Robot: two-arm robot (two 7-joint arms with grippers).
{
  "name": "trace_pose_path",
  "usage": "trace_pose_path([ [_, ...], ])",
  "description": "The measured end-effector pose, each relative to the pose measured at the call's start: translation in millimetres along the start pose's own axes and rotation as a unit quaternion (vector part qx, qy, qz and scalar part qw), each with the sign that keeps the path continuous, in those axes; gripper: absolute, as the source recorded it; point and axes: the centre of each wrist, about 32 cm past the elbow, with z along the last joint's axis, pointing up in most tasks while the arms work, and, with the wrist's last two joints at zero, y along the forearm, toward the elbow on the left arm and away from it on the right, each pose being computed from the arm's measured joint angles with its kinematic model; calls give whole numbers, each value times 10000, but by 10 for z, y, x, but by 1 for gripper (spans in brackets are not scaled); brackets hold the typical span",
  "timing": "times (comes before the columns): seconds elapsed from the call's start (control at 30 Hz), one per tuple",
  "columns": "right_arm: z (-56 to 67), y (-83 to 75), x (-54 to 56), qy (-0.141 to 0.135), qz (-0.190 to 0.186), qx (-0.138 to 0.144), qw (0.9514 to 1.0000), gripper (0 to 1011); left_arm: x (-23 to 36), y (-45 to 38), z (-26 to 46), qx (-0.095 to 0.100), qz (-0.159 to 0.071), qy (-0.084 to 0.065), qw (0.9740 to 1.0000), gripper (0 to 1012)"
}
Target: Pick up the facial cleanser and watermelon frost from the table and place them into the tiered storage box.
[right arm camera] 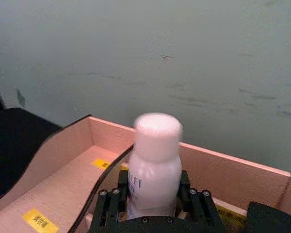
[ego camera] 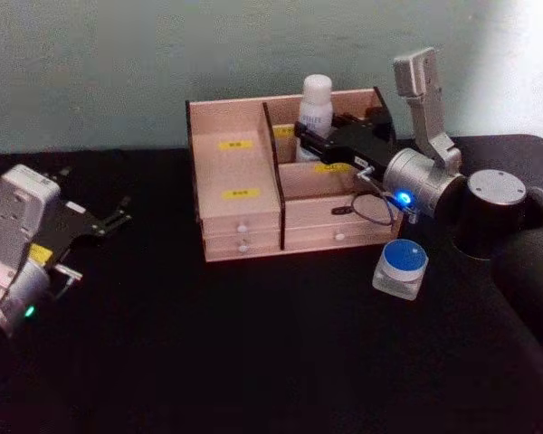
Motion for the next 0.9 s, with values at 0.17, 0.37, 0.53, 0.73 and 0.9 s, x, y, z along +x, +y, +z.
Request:
trace_pose_path([
  [0.17, -1, -1, 1, 1, -7, -1, 10000, 743, 0, 0, 0, 0, 0, 0, 10000, 1001],
  [0.37, -2, -1, -2, 1, -3, -1, 10000, 920, 0, 0, 0, 0, 0, 0, 10000, 1002],
  [0.53, -2, -1, -2, 2, -3, 0, 10000, 1000, 0, 0, 0, 0, 0, 0, 10000, 1001],
  [0.73, -2, -1, -2, 3, -1, 0, 10000, 1000, 0, 0, 0, 0, 0, 0, 10000, 1001],
  [0.9, -1, -2, -4, -3, 2, 5, 10000, 1000, 0, 0, 0, 0, 0, 0, 10000, 1001],
])
